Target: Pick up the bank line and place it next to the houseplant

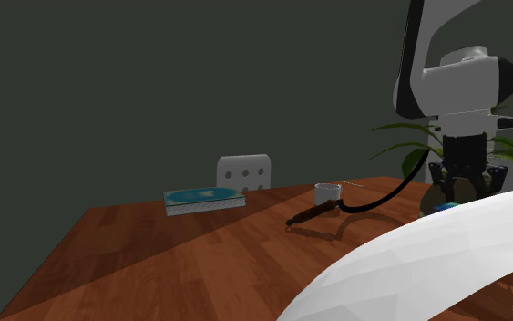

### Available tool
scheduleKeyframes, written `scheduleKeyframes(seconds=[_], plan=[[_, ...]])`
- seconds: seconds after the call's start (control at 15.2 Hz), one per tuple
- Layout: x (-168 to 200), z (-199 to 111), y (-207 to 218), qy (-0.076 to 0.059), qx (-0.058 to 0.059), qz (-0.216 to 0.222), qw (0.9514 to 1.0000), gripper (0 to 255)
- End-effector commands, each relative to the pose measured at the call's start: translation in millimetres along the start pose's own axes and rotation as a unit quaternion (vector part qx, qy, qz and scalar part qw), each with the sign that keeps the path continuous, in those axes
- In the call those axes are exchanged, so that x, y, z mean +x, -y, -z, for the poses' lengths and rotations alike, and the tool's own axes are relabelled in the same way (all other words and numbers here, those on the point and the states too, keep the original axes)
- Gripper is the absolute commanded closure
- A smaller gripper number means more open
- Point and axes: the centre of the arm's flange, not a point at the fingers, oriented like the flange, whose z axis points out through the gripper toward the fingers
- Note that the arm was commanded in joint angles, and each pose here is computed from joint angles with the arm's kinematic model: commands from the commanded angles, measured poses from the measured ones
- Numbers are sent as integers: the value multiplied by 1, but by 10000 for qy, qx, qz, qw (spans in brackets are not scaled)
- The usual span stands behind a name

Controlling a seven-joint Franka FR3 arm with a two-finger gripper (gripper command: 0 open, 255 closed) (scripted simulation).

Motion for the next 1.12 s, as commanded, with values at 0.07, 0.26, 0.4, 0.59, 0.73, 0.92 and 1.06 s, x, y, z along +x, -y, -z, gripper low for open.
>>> scheduleKeyframes(seconds=[0.07, 0.26, 0.4, 0.59, 0.73, 0.92, 1.06], plan=[[-1, -16, 0, -3, 1, 0, 10000, 255], [-4, -32, 1, -3, 1, 0, 10000, 255], [-5, -42, 1, -3, 1, 0, 10000, 255], [-7, -58, 1, -3, 1, 0, 10000, 255], [-9, -68, 2, -3, 1, 0, 10000, 255], [-11, -84, 2, -3, 1, 0, 10000, 255], [-13, -94, 2, -3, 1, 0, 10000, 255]])
